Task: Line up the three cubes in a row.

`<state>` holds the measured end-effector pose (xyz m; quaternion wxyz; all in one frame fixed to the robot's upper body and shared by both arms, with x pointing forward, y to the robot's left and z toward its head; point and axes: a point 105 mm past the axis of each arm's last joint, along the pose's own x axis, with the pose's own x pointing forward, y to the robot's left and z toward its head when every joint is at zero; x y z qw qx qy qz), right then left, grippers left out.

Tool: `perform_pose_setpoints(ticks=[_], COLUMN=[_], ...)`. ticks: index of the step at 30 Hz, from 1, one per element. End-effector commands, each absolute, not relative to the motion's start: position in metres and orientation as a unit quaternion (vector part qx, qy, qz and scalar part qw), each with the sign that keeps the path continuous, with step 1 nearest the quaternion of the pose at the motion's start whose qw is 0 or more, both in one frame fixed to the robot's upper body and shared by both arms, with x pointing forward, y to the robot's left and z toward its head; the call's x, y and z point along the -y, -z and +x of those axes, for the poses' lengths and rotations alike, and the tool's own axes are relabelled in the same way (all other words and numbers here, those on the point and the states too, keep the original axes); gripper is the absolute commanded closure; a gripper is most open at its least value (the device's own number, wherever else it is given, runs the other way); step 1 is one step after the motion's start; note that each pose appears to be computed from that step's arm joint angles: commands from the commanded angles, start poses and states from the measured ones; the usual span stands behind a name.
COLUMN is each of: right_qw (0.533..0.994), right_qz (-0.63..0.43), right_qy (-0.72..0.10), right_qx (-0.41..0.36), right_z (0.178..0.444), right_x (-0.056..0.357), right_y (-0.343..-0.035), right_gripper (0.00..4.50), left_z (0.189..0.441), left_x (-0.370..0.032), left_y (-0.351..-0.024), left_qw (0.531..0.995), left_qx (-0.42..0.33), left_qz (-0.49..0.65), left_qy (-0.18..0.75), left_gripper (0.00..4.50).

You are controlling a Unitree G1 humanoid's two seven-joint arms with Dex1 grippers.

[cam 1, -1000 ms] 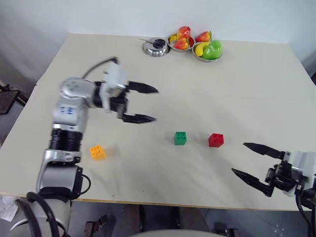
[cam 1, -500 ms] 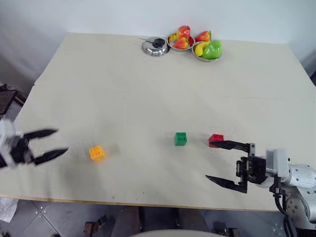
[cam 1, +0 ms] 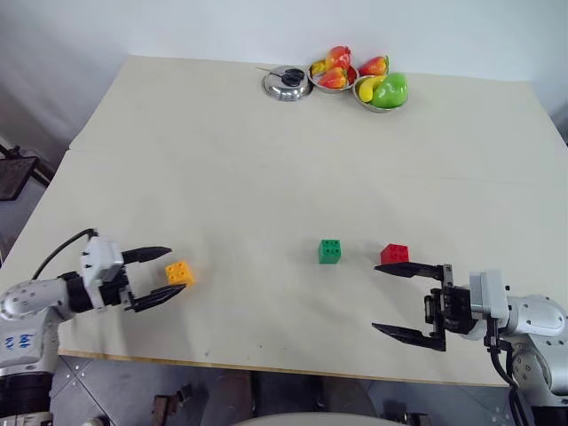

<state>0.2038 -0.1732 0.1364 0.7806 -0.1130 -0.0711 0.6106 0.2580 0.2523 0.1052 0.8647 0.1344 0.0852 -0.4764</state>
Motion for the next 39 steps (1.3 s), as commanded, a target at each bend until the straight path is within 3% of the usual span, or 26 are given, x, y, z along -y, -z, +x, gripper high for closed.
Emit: perform_pose_setpoints(ticks=[1,8,10,15,21,29,39], right_qw=[0.791,0.814,0.825,0.846,0.852,0.859,0.861], right_qz=[-0.130,-0.139,-0.144,-0.151,-0.157,-0.154,-0.150], right_qy=[-0.591,-0.558,-0.542,-0.508,-0.495,-0.484,-0.482], right_qx=[0.085,0.080,0.068,0.056,0.063,0.066,0.067], right_z=[0.202,0.200,0.198,0.194,0.195,0.189,0.188], right_x=[0.183,0.195,0.205,0.221,0.221,0.216,0.210], right_y=[-0.142,-0.139,-0.134,-0.131,-0.135,-0.136,-0.134], right_gripper=[0.00,0.00,0.00,0.00,0.00,0.00,0.00], left_z=[0.258,0.258,0.268,0.296,0.319,0.350,0.349], left_x=[-0.251,-0.241,-0.223,-0.176,-0.126,-0.094,-0.075], left_y=[-0.104,-0.114,-0.127,-0.146,-0.129,-0.118,-0.116], left_qw=[0.859,0.834,0.816,0.765,0.689,0.674,0.631], left_qx=[-0.086,-0.077,-0.052,-0.029,-0.055,-0.062,-0.055], left_qz=[0.147,0.156,0.156,0.167,0.203,0.211,0.227], left_qy=[0.483,0.524,0.555,0.622,0.693,0.705,0.740], left_gripper=[0.44,2.49,3.01,2.98,2.98,2.98,2.98])
